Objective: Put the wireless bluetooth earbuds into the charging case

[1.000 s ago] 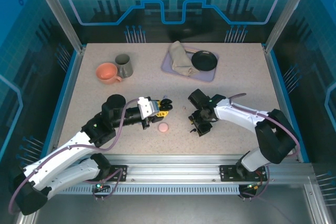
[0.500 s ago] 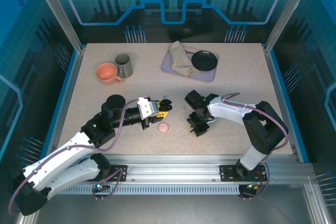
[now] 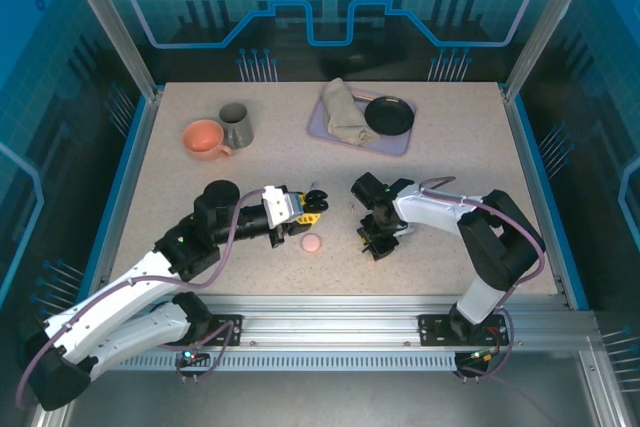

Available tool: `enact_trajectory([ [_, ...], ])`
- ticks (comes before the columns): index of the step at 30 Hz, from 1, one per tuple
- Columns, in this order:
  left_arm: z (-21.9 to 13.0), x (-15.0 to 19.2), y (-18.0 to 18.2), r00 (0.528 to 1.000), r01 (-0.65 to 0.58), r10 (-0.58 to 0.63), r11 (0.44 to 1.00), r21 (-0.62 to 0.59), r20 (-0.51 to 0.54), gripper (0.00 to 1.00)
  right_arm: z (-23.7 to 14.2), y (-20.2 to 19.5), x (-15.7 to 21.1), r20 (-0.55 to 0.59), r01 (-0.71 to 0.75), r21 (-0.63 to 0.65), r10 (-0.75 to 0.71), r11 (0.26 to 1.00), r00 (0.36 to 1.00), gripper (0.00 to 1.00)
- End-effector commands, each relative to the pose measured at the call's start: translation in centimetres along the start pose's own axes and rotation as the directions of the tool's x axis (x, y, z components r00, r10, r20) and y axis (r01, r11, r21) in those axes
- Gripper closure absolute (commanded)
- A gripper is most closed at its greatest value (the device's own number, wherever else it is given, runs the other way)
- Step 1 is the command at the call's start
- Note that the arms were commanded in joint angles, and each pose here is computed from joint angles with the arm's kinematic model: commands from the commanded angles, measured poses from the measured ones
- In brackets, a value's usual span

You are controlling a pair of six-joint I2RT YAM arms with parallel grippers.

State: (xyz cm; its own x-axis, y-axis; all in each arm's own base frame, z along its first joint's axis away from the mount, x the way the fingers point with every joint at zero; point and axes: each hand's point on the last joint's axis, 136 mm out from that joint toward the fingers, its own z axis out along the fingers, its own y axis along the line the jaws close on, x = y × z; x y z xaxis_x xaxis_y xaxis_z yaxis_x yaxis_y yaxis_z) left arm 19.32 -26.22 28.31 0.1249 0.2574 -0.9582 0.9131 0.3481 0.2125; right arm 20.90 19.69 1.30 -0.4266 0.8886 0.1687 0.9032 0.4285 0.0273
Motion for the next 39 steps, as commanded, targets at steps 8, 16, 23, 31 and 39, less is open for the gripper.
enact_trajectory([
  [8,-0.1,-1.2,-0.4,0.999,-0.032,0.031,0.999,0.028,0.028,1.00,0.3,-0.8,-1.6,0.051,-0.004,0.056,0.002,0.998,0.999,0.65],
  [16,0.0,-1.1,-0.4,0.999,-0.031,0.031,0.999,0.029,0.021,1.00,1.0,-0.5,-1.1,0.021,0.016,0.076,-0.018,0.997,1.000,0.65],
  [23,-0.1,-1.1,-0.4,0.999,-0.034,0.033,0.999,0.028,0.021,1.00,1.4,-0.8,-1.2,0.024,0.022,0.113,-0.025,0.993,0.999,0.67],
  [31,-0.1,-1.0,-0.3,0.999,-0.033,0.033,0.999,0.025,0.019,1.00,0.7,-0.4,-1.4,0.039,0.070,0.100,-0.075,0.992,0.996,0.76],
  [39,0.0,-0.6,-0.3,0.999,0.018,-0.018,1.000,0.016,0.032,1.00,-2.5,-0.1,-2.8,0.151,0.144,0.040,-0.148,0.989,0.977,0.76],
])
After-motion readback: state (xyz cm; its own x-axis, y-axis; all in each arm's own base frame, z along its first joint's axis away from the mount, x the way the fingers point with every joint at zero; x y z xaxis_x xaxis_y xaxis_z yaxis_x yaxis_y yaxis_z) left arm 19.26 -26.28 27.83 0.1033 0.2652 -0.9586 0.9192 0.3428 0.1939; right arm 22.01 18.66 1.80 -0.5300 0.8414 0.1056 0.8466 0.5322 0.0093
